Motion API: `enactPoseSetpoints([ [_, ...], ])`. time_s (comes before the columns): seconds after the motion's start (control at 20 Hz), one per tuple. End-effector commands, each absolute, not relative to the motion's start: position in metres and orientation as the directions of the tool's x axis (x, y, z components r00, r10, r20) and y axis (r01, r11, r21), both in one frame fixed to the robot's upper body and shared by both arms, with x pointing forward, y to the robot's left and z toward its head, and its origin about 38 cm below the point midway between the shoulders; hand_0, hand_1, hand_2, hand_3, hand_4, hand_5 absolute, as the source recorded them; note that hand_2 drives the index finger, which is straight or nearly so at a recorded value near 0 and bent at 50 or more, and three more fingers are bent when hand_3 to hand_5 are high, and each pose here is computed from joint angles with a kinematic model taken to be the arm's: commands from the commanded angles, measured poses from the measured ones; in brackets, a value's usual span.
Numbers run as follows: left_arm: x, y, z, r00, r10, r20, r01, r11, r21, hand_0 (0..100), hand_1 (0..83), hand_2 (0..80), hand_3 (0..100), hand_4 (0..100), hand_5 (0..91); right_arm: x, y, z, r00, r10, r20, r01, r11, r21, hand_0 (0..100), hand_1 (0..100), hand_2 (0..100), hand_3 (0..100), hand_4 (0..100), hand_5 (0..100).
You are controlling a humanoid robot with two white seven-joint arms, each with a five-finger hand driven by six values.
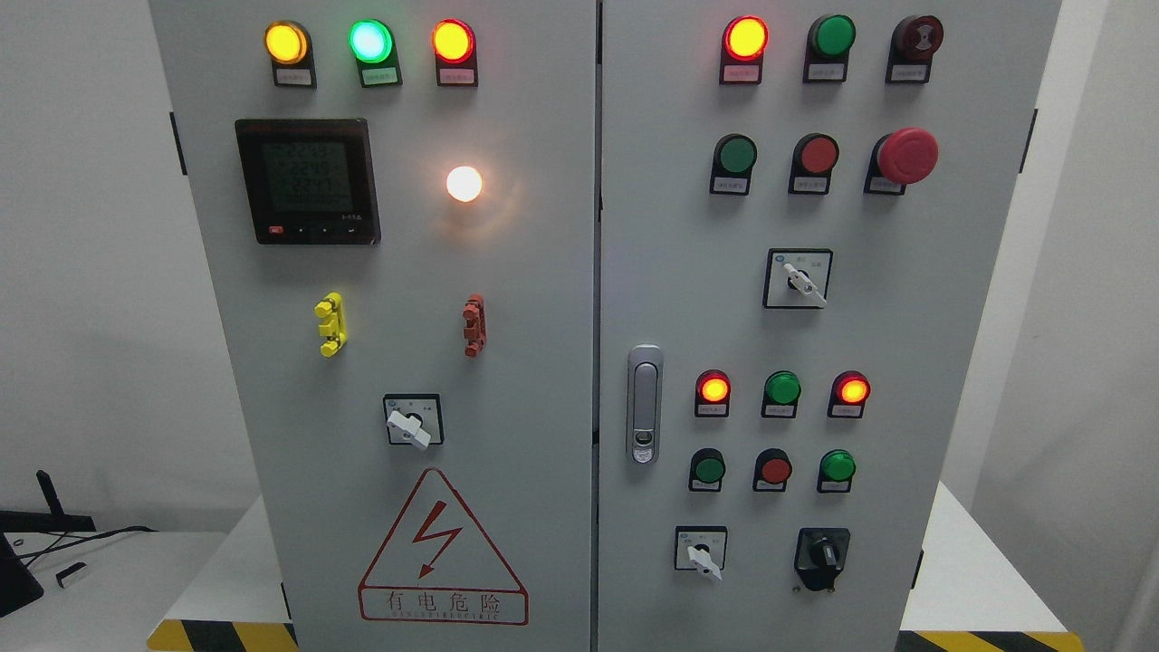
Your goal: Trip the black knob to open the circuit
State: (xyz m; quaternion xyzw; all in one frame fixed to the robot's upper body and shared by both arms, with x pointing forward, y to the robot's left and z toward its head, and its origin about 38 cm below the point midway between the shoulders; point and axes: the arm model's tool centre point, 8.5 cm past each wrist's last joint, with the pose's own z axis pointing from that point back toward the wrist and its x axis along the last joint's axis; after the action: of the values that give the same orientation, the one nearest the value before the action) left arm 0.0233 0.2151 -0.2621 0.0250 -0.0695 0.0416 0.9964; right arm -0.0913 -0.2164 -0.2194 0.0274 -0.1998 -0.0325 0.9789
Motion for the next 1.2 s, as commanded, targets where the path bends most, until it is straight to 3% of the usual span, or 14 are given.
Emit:
enactPoseSetpoints([
  [0.0,0.024,0.215,-0.262,0.989,0.049,0.142,-0.056,0.997,0.045,12,38.9,0.0,0,0,0.0,-0.023,-0.223,-0.166,0.753,-0.024,0.657,0.003,0.999,0.033,11,43,19,41,35,33],
  [0.45,0.024,0.215,-0.262,0.989,0.049,0.142,-0.056,0.997,0.045,12,38.9,0.0,0,0,0.0,0.009,-0.249,-0.098,0.514,0.049,0.856,0.001,0.998,-0.057,13,51,30,50,44,38],
  [1.15,0.024,0.214,-0.262,0.989,0.049,0.142,-0.056,0.998,0.043,12,38.9,0.0,0,0,0.0,0.072,-0.264,0.006,0.205,0.192,0.96,0.052,0.977,-0.207,14,55,34,55,47,42],
])
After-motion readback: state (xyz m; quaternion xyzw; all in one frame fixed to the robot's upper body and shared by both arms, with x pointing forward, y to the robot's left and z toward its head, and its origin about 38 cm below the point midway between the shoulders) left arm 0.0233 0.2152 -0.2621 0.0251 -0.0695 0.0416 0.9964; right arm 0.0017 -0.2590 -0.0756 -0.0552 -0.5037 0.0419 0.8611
